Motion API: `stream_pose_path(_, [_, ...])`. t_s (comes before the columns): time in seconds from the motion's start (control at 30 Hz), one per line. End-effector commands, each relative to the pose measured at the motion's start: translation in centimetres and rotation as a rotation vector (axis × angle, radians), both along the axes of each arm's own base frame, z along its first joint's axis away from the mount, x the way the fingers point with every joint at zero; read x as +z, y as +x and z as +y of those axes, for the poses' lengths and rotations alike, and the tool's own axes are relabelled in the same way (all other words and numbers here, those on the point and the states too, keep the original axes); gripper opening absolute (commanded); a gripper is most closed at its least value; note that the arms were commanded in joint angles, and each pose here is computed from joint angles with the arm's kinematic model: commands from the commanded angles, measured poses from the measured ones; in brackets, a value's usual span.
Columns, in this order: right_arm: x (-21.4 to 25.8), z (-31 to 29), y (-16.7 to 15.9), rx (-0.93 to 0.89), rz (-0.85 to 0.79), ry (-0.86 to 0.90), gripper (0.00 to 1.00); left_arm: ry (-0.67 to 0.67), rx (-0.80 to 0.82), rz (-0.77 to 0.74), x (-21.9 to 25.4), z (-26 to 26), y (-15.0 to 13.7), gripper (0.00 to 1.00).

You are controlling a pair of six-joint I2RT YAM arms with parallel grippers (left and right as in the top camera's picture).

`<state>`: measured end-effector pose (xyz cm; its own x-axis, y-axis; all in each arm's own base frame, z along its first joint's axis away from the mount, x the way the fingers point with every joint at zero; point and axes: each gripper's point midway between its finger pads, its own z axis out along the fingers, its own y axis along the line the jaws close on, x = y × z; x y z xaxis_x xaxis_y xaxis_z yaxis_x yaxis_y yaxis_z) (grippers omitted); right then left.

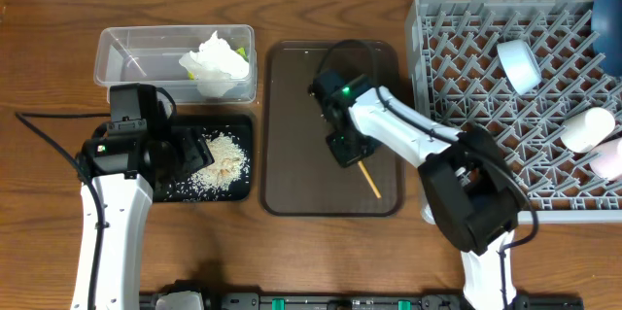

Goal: Sort waste into correct bins and load items into the dishwasher rack
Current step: 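Carry the second chopstick with the right gripper into the rack and release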

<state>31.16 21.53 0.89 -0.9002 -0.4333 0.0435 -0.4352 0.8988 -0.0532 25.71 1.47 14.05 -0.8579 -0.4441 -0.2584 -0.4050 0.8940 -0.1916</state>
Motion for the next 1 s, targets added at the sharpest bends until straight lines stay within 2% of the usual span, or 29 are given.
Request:
stream_pose_path(0.0, [6.0,-0.3,3.2,-0.055,-0.158,0.086,0.01,0.01,0.005,-0.012,0.5,0.3,0.3,0.73])
stream_pose_path(0.2, [13.2,-4.0,5.9,-0.166,-0.334,0.183,0.01,0.01,0.005,-0.012,0.5,0.3,0.3,0.73])
stream_pose_path(0.37, [16.5,-9.6,7.2,-0.304,-0.41,0.194,0.01,0.01,0.005,-0.012,0.5,0.3,0.3,0.73])
stream_pose_path(0.6, [14.6,-15.9,6.3,-0.443,-0.319,0.133,0.01,0.01,0.005,-0.013,0.5,0.3,0.3,0.73])
stream_pose_path(0.97, [9.0,-16.4,4.2,-0.449,-0.234,0.109,0.02,0.01,0.005,-0.013,0.5,0.3,0.3,0.73])
